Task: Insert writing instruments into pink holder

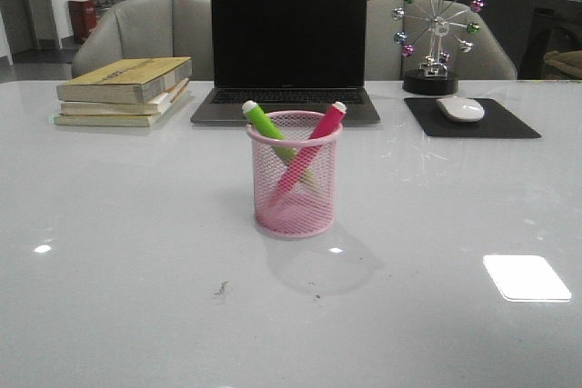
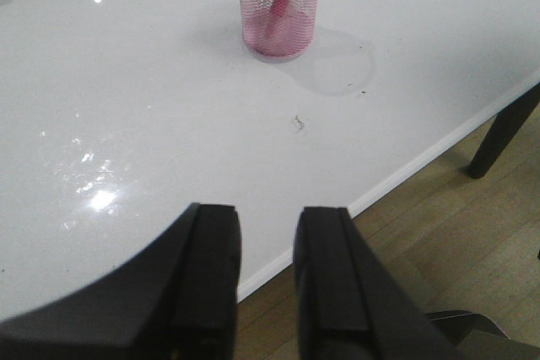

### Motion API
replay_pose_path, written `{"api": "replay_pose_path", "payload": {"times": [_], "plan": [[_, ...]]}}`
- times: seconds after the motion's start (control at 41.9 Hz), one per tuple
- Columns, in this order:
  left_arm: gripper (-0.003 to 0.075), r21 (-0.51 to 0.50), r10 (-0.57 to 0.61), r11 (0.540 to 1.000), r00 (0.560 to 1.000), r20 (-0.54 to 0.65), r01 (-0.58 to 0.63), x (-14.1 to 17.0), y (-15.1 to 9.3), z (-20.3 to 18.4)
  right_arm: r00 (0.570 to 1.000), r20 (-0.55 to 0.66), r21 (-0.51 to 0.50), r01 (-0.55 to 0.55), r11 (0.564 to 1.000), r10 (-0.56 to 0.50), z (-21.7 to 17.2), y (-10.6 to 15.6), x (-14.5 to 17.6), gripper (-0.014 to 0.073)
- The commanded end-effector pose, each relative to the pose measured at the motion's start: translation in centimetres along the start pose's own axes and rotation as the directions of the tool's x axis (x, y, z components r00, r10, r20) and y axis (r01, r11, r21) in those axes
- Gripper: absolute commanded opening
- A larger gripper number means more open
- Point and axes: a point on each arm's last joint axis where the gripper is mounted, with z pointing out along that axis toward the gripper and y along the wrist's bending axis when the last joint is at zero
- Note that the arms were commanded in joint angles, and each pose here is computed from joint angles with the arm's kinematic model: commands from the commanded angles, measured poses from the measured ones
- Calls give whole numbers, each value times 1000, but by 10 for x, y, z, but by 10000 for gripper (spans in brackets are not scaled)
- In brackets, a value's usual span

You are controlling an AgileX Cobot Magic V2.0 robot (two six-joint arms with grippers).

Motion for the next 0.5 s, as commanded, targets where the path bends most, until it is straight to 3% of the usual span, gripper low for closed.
{"api": "replay_pose_path", "payload": {"times": [0.0, 0.381, 0.477], "plan": [[106, 0, -8, 1000, 995, 95, 8, -13, 0, -5, 996, 86, 8, 18, 1000, -18, -6, -1, -13, 54], [91, 5, -7, 1000, 995, 104, 7, -12, 0, -7, 996, 86, 8, 18, 1000, -18, -6, -1, -13, 56], [91, -68, 26, 998, 990, 140, -16, -10, 7, -11, 996, 86, 8, 18, 1000, -18, -6, -1, -13, 56]]}}
